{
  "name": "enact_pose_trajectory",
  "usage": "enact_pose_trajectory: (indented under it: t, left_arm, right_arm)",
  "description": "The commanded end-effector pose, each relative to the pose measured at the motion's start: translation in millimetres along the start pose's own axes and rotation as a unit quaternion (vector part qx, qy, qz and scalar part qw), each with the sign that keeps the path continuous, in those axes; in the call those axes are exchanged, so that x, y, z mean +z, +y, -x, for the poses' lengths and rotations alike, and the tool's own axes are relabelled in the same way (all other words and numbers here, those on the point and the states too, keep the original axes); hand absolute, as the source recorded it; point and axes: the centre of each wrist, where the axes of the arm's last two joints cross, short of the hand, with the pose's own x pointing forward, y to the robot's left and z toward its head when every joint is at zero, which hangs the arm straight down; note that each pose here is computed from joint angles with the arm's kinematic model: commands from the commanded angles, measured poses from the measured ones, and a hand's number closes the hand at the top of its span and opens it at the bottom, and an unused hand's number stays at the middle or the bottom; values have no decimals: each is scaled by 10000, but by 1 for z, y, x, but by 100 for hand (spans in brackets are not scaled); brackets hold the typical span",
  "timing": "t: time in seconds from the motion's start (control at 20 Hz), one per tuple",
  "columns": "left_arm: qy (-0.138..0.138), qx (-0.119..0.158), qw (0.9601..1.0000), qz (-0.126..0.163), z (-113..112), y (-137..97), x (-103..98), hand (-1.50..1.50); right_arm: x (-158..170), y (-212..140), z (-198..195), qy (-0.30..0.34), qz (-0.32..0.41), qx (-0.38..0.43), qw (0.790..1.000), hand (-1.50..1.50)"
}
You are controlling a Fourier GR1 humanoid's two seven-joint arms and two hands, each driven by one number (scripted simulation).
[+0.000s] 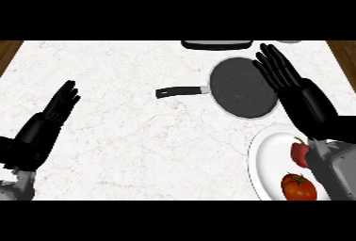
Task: Pick the tomato from the plate and place it in the pan
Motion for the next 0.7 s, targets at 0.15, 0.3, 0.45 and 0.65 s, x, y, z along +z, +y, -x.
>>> enact_pose_trajectory:
  t: [0.15, 0.3, 0.45, 0.65]
  left_arm:
    - [431, -570, 9965, -435, 24, 7, 15, 0]
    - [592, -616, 9956, -395, 26, 10, 15, 0]
    - [1013, -646, 9908, -629, 43, 12, 28, 0]
    - [1126, -659, 9894, -644, 53, 0, 32, 0]
  right_arm:
    - [72, -62, 78, 3304, 2099, -60, 9202, -150]
    - [125, -84, 90, 5299, 1101, 1805, 8213, -150]
    - [174, -142, 82, 5970, 3940, 1430, 6841, -150]
    - [159, -152, 50, 7086, 3240, 1942, 5960, -150]
